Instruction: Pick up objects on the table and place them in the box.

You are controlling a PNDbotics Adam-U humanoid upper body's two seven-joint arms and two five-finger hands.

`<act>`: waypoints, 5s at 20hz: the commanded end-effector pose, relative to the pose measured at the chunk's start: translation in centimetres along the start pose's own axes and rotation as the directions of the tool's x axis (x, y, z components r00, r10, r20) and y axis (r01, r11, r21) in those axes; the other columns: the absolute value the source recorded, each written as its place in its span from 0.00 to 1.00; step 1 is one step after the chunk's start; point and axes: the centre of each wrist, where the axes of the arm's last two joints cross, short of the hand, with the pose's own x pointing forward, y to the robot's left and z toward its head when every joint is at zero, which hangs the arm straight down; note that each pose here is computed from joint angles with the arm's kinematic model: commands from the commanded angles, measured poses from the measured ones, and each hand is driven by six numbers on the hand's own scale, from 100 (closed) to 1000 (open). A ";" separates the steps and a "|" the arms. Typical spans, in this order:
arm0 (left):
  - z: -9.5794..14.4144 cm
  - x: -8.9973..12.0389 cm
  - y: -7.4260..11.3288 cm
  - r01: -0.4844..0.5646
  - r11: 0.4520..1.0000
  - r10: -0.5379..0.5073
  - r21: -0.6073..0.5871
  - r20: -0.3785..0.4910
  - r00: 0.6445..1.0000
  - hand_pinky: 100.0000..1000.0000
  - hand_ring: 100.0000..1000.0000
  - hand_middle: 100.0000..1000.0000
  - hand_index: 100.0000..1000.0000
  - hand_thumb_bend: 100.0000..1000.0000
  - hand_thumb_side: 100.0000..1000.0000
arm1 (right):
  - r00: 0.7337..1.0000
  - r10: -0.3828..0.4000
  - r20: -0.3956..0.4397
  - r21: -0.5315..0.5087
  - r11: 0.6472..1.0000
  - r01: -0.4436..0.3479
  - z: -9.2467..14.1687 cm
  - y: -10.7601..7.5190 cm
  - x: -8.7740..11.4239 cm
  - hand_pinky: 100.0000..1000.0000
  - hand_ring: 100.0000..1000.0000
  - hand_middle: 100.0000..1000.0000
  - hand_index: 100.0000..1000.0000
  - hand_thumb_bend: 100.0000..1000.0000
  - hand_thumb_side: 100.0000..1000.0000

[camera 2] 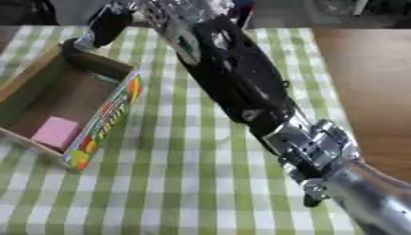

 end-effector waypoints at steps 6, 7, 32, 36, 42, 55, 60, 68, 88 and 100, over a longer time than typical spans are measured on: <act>0.1 -0.3 1.1 0.048 0.999 -0.048 0.020 -0.016 0.999 0.53 0.66 0.71 0.78 0.50 0.60 | 0.982 -0.098 -0.162 -0.071 0.994 0.087 3.4 -1.7 -4.1 0.78 0.85 0.88 0.99 0.61 0.37; 0.1 -0.3 1.1 0.050 0.999 -0.050 0.020 -0.018 0.999 0.53 0.66 0.71 0.78 0.50 0.60 | 0.979 -0.112 -0.169 -0.075 0.992 0.100 3.7 -1.8 -4.3 0.78 0.85 0.88 0.99 0.61 0.37; 0.5 -1.2 0.7 0.051 0.999 -0.050 0.013 -0.056 0.997 0.52 0.66 0.71 0.79 0.49 0.63 | 0.723 -0.312 -0.617 -0.133 0.946 0.296 14.5 1.5 -14.3 0.71 0.80 0.82 0.93 0.61 0.30; 0.5 -1.2 0.6 0.047 0.999 -0.046 0.009 -0.055 0.997 0.53 0.66 0.71 0.79 0.49 0.62 | 0.621 -0.315 -0.717 -0.099 0.929 0.356 17.0 3.1 -15.6 0.71 0.80 0.81 0.92 0.61 0.29; 0.5 -1.2 0.5 0.042 0.999 -0.042 0.003 -0.054 0.998 0.53 0.66 0.71 0.79 0.49 0.63 | 0.575 -0.316 -0.755 -0.059 0.906 0.420 18.3 5.5 -16.4 0.72 0.80 0.81 0.91 0.60 0.28; 0.6 -1.3 0.4 0.036 0.999 -0.036 -0.003 -0.058 0.998 0.53 0.66 0.71 0.79 0.49 0.63 | 0.607 -0.328 -0.724 0.043 0.857 0.514 18.9 7.2 -16.0 0.72 0.80 0.79 0.91 0.57 0.28; 0.6 -1.4 0.3 0.034 0.999 -0.034 -0.004 -0.060 0.998 0.53 0.66 0.71 0.79 0.49 0.63 | 0.631 -0.352 -0.691 0.036 0.855 0.517 18.4 6.9 -15.5 0.71 0.79 0.78 0.91 0.56 0.28; 0.6 -1.3 0.2 0.026 1.000 -0.027 -0.009 -0.056 0.998 0.53 0.67 0.71 0.79 0.49 0.63 | 0.637 -0.356 -0.684 0.085 0.828 0.554 16.4 8.6 -14.4 0.71 0.79 0.77 0.91 0.54 0.27; 0.4 -1.1 -0.1 0.010 1.000 -0.011 -0.016 -0.046 0.999 0.53 0.68 0.72 0.79 0.48 0.64 | 0.662 -0.248 -0.707 0.103 0.890 0.444 15.1 11.8 -12.8 0.62 0.67 0.48 0.64 0.30 0.12; 0.5 -1.2 -0.2 0.007 1.000 -0.008 -0.015 -0.049 0.999 0.53 0.68 0.72 0.79 0.47 0.64 | 0.739 -0.137 -0.660 0.113 0.954 0.278 14.2 11.8 -11.8 0.54 0.52 0.20 0.35 0.06 0.00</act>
